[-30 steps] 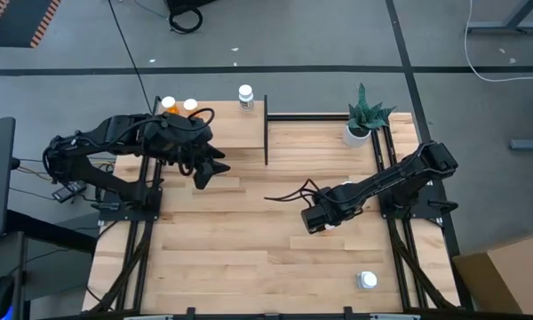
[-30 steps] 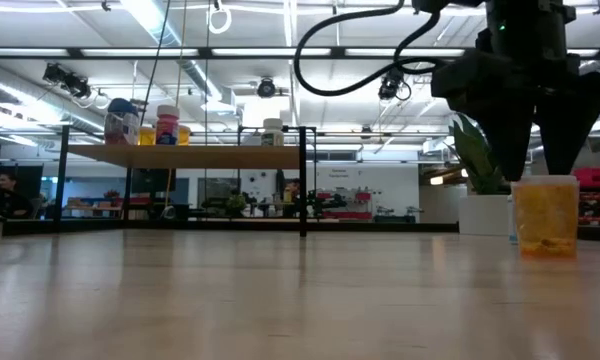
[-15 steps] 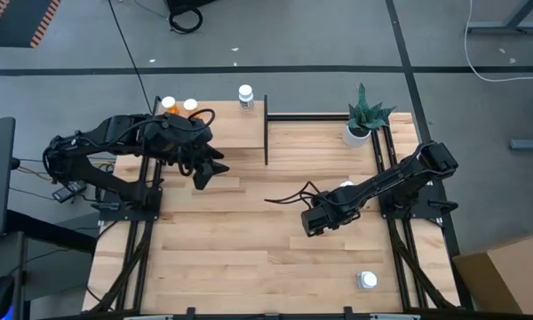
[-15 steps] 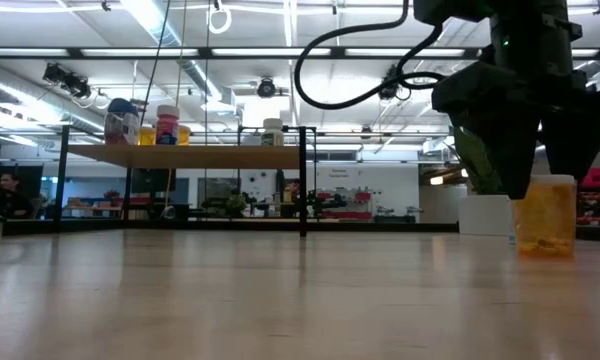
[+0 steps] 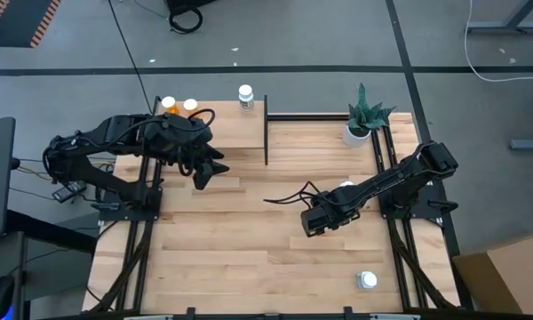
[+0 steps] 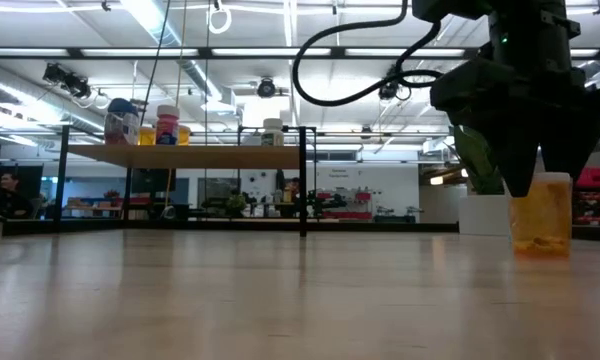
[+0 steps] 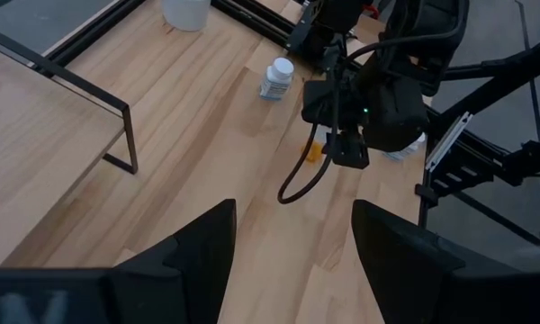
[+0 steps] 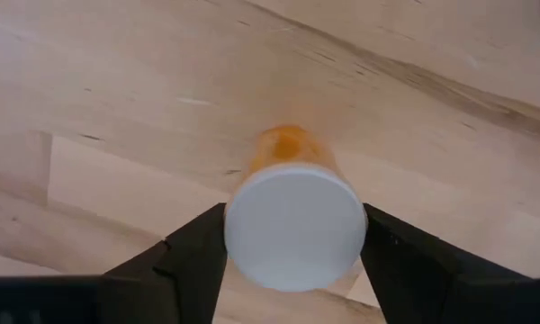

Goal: Pick and place medicine bottles onto shelf by color
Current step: Put the orange pill bottle on the shelf

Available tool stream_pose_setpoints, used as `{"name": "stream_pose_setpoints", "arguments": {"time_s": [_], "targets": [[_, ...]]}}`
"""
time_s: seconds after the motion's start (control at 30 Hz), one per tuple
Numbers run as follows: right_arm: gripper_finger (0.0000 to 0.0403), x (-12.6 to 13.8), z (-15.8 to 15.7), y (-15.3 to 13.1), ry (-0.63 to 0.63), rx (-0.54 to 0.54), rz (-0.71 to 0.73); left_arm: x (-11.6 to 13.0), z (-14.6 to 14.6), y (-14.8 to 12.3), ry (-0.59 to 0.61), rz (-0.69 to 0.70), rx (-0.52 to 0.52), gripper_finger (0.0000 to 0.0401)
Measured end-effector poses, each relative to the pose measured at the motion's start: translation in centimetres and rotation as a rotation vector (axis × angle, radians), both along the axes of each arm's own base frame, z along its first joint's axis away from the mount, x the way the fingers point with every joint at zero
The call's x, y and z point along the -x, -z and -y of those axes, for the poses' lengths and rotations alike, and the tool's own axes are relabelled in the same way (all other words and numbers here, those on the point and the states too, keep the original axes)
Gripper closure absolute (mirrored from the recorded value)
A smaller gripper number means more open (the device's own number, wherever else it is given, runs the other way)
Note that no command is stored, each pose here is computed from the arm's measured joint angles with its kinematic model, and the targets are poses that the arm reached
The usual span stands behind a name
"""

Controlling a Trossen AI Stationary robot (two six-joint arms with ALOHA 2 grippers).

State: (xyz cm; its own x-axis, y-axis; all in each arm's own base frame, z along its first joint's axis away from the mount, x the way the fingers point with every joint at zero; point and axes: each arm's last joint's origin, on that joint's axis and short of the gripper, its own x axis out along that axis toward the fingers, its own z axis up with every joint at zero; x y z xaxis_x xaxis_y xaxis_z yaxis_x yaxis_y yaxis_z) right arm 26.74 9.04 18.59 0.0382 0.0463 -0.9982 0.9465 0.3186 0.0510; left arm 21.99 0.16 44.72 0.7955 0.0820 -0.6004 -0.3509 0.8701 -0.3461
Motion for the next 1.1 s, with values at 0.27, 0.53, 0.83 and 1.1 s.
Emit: {"name": "stream_pose_setpoints", "arguments": {"time_s": [0.27,0.53,0.83,1.1], "targets": [[0.0171,-0.3,-0.1,-0.1,-0.001,-0.025,0.028,0.0,0.0,0.0,0.007,-0.005,-0.02,0.0173],[0.0173,-2.5,0.6,-0.4,0.04,-0.096,0.214,0.8,-0.1,0.2,-0.015,-0.044,-0.025,0.0175],[0.0174,-5.0,3.6,-1.1,0.028,-0.103,0.425,1.6,-0.1,-0.3,-0.018,-0.019,-0.022,0.0193],[0.0174,-6.9,5.4,-2.4,0.023,-0.083,0.619,1.6,-0.1,-0.3,-0.022,-0.016,-0.016,0.0205]]}}
